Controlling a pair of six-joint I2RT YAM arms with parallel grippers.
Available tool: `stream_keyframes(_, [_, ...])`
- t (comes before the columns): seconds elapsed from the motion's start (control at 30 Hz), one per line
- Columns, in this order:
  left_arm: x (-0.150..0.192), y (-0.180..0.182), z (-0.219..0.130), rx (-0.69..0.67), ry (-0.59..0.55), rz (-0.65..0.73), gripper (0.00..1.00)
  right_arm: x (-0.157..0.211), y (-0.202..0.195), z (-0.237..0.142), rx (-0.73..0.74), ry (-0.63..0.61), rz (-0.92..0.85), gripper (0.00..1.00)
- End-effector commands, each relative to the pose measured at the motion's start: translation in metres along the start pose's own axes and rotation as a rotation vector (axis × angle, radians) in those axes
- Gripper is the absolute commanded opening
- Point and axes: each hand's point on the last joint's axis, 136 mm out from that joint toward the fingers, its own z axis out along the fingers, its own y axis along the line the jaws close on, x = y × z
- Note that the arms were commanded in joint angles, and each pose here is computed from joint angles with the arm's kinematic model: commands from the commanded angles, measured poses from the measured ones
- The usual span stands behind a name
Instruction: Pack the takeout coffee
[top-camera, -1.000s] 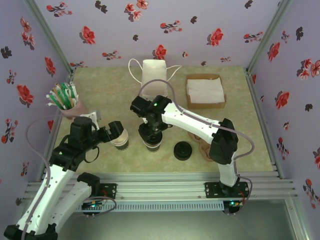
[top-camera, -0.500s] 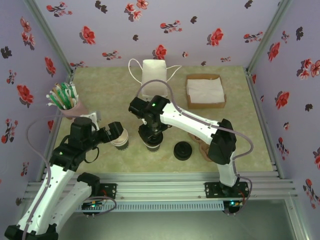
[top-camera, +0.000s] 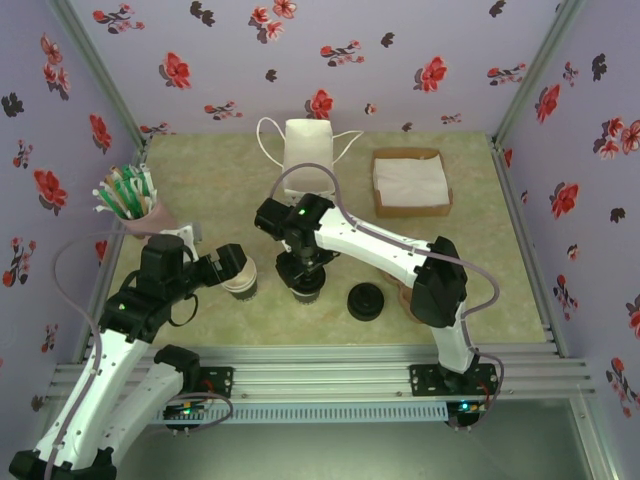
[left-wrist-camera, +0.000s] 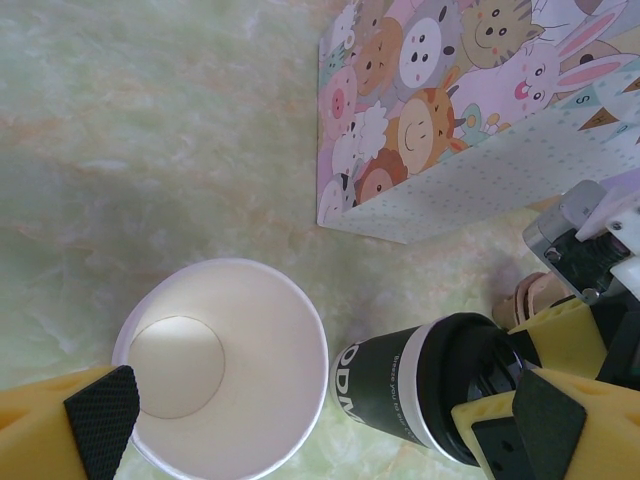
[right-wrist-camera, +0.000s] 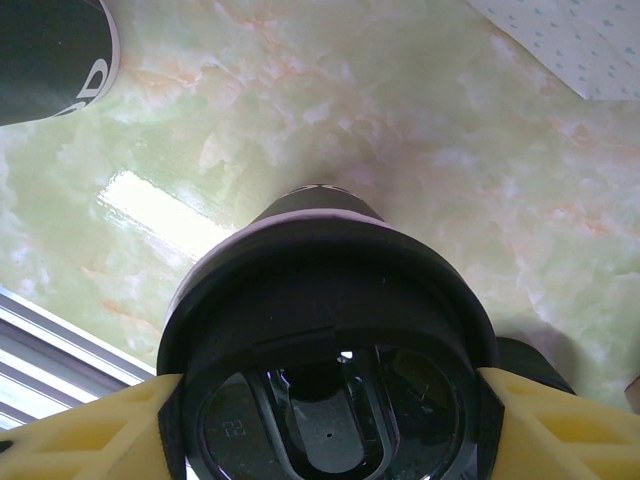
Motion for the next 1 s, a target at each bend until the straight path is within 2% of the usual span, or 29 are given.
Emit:
stream_keyframes(0.0, [0.003,0.003,-0.001,-0.004,0.006,0.015,0.99,0.0,0.005,0.0,0.001,0.007,-0.017,0.68])
stream_keyframes(0.97, [0.001,0.002,-0.002,-0.002,0.001,0.018,0.99,0.0,0.008,0.01,0.009,0.038,-0.031,0.67])
